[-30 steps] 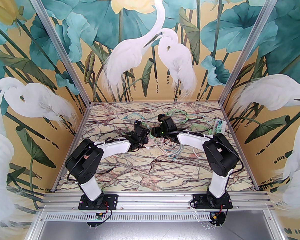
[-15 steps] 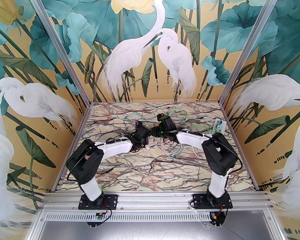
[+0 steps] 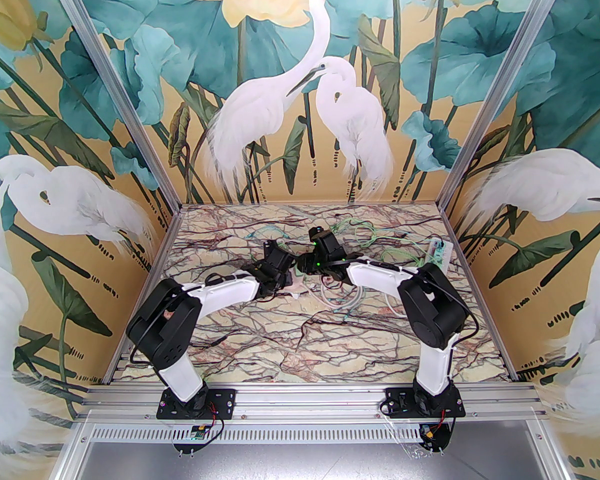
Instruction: Pull the plug off the socket
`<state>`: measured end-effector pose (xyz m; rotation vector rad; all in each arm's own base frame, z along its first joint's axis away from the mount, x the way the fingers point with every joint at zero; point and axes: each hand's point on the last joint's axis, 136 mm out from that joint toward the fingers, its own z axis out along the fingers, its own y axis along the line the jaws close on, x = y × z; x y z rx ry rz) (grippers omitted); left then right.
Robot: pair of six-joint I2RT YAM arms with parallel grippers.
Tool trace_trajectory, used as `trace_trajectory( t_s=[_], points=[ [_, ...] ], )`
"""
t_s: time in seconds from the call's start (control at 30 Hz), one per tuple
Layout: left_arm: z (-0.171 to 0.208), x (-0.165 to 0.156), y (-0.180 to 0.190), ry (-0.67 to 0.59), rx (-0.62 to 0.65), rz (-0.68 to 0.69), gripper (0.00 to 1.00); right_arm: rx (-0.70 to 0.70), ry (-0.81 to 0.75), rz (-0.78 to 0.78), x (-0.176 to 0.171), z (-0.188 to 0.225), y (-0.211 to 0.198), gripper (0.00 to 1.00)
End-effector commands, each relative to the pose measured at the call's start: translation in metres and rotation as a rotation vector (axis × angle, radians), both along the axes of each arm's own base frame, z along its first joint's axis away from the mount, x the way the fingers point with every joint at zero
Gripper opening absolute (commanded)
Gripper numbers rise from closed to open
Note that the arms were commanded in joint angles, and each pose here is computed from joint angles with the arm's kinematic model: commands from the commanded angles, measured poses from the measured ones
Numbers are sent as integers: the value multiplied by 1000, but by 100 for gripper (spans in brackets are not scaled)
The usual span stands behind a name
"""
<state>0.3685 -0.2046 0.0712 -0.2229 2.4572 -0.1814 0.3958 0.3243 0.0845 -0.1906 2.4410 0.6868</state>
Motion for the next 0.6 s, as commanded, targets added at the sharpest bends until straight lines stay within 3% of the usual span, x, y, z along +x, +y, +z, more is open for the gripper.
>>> trace_trajectory(
  t_s=[0.0,0.23,0.47,0.57],
  points=[
    [36,4,-9,-64,-123,5,24,-152,149,29,-33,-56,-15,35],
    [27,1,-13,-45,-94,-21,23,-164,142,28,-35,-55,-17,35],
    [22,-5,-17,-64,138,-48,23,-155,156,46,-38,-61,-10,35],
    [16,-5,-21,-52,181,-60,22,-161,162,55,-40,-64,-7,35]
  ],
)
